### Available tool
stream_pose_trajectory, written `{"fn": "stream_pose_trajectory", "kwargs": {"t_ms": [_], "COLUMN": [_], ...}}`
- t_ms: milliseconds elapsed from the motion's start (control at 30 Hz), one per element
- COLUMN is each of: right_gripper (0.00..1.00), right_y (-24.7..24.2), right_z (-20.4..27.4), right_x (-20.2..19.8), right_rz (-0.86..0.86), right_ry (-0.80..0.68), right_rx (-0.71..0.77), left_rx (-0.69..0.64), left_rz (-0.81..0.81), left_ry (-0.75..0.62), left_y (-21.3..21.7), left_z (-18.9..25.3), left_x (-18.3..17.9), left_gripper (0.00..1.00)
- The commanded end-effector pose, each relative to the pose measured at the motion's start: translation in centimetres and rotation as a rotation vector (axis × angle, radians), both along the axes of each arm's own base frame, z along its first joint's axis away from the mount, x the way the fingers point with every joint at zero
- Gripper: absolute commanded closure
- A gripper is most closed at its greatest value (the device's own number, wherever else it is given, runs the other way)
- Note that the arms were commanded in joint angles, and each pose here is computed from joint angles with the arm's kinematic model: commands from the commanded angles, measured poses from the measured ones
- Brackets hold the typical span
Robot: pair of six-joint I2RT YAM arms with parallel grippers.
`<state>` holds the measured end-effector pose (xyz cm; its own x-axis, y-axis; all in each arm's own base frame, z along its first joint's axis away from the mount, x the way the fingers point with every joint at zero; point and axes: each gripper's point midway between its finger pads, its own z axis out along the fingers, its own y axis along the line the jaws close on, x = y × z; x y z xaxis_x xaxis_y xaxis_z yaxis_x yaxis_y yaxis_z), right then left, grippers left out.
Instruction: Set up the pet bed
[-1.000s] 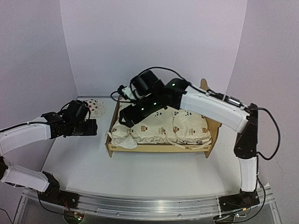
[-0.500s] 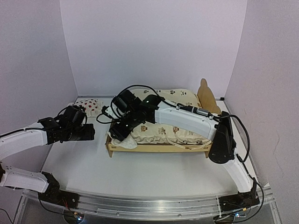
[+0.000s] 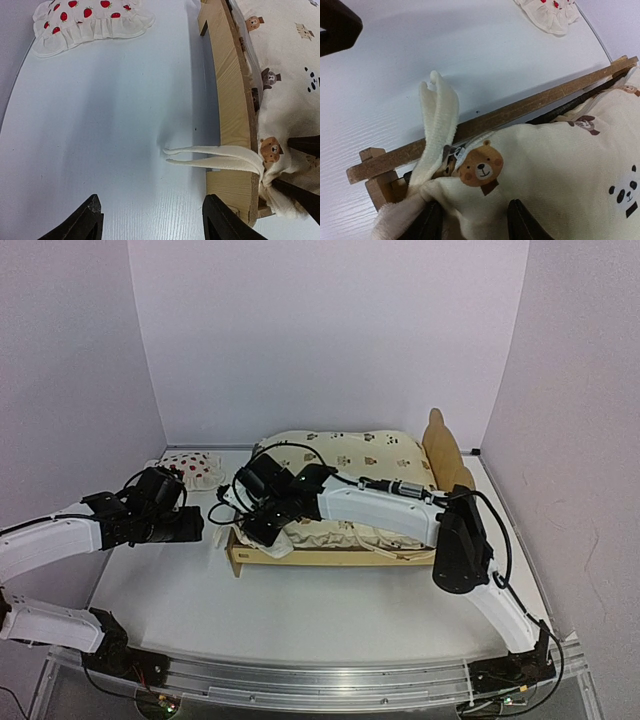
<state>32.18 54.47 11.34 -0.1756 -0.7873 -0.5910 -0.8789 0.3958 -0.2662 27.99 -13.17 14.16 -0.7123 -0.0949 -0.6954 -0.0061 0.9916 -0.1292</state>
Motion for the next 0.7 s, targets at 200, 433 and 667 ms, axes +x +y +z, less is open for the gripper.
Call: {"fn": "stream_pose_trajectory", "kwargs": {"t_ms": [200, 433, 667], "right_gripper": [0.99, 1.00, 1.00], "right_y": [0.2, -0.7, -4.0], "right_z": [1.3, 6.5, 13.4], "right_x": [0.7, 1.1, 3.2], "right_rz": [0.026, 0.010, -0.095], "right_ry": [-0.112, -0.200, -0.341], "right_rx": [0.010, 0.074, 0.148], "left_rx": [-0.033, -0.055, -0.121], "left_rz": [0.005, -0.043, -0.187], "left_ry": [-0.032, -0.038, -0.069], "left_y": [-0.3, -1.3, -4.3], "left_z": [1.2, 1.8, 3.5], "left_x": [0.2, 0.5, 0.8], "left_gripper": [0.32, 0.33, 0.35]}}
